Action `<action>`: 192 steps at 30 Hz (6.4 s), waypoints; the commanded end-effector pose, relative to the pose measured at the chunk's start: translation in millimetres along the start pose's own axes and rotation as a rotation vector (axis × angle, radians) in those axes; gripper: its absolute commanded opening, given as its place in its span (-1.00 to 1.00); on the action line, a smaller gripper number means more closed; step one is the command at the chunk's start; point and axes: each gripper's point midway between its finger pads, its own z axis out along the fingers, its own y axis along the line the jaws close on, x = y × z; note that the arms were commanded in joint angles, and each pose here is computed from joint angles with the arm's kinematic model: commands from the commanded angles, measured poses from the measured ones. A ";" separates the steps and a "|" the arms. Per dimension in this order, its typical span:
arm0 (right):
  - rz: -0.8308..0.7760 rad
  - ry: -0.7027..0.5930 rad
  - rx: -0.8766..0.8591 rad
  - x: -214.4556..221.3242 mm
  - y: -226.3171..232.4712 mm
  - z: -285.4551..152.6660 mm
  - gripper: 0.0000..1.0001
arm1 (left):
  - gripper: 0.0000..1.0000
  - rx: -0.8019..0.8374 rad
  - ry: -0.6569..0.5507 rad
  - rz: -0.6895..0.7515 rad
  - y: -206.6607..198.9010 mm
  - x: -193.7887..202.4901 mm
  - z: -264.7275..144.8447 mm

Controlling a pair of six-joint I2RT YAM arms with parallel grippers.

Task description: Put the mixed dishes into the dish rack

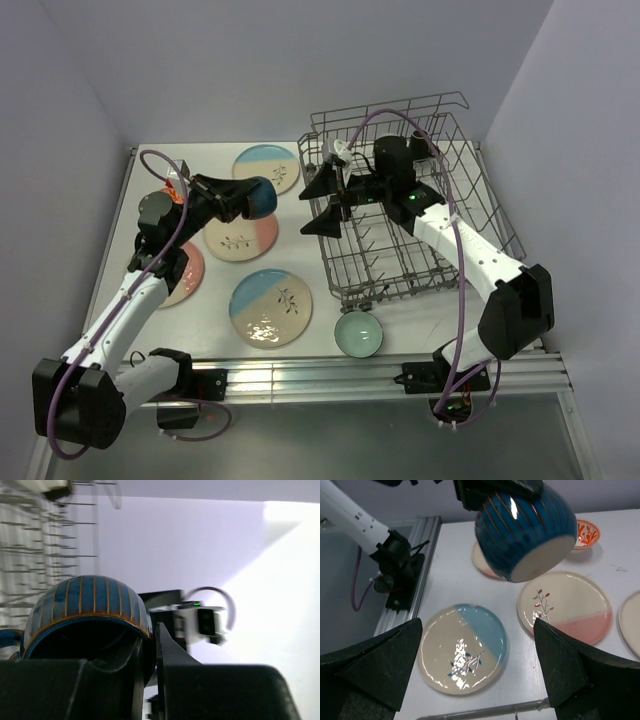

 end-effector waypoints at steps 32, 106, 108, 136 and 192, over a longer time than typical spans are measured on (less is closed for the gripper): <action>-0.076 -0.335 -0.173 -73.4 0.9 58.2 0.26 | -1.00 0.570 0.193 -0.193 -136.4 47.3 -21.7; -0.343 0.693 0.713 50.5 -258.3 -164.2 -1.00 | 0.31 -0.308 -0.177 0.568 57.0 -13.5 -92.2; -0.351 0.731 0.682 64.8 -267.0 -162.7 -1.00 | 0.30 -0.314 -0.181 0.558 64.6 -13.5 -93.7; -0.374 0.860 0.785 152.4 -354.8 -149.6 -1.00 | 0.32 -0.449 -0.132 0.547 113.3 -22.6 -87.6; -0.288 0.657 0.722 70.1 -240.0 -155.3 0.13 | 0.33 -0.674 -0.255 0.565 133.7 -52.4 -108.6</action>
